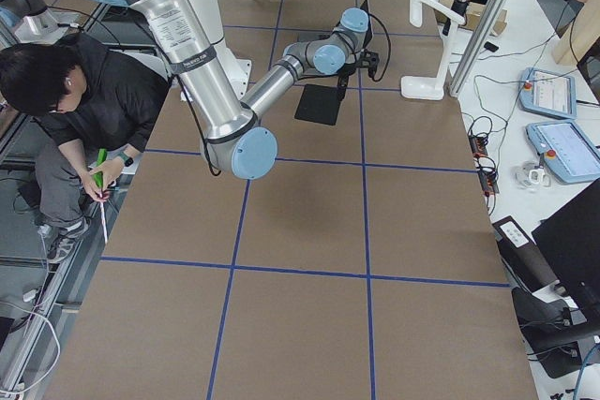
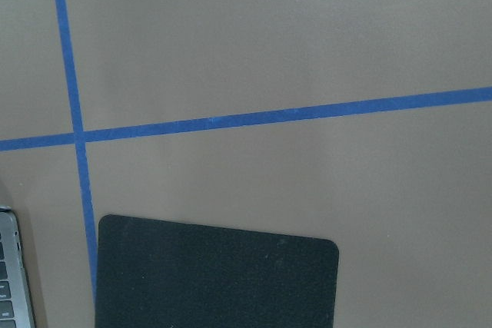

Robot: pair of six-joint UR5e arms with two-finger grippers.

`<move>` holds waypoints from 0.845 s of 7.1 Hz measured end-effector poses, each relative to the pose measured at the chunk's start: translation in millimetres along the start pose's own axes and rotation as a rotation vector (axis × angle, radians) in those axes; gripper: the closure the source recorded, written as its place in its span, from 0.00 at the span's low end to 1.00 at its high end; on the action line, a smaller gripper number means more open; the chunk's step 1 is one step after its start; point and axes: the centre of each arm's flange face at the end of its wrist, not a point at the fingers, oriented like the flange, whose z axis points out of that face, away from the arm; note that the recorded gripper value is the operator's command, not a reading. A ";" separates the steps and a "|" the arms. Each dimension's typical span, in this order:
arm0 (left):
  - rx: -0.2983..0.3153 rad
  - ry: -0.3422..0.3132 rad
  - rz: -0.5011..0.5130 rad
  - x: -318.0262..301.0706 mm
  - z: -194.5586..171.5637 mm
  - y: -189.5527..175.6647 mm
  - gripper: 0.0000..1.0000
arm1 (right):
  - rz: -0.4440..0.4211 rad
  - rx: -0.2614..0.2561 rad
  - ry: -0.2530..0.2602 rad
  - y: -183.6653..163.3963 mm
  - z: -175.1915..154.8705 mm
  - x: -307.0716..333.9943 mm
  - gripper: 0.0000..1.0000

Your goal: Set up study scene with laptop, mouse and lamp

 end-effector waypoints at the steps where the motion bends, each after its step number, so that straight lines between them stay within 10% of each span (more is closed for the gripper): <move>1: -0.009 0.001 0.008 2.5 6.6 -0.3 0.00 | -0.003 0.004 0.000 2.4 -0.3 -1.7 0.00; 6: -0.037 -0.011 0.032 5.0 19.8 2.4 0.00 | -0.009 0.015 0.009 6.6 3.5 -2.2 0.00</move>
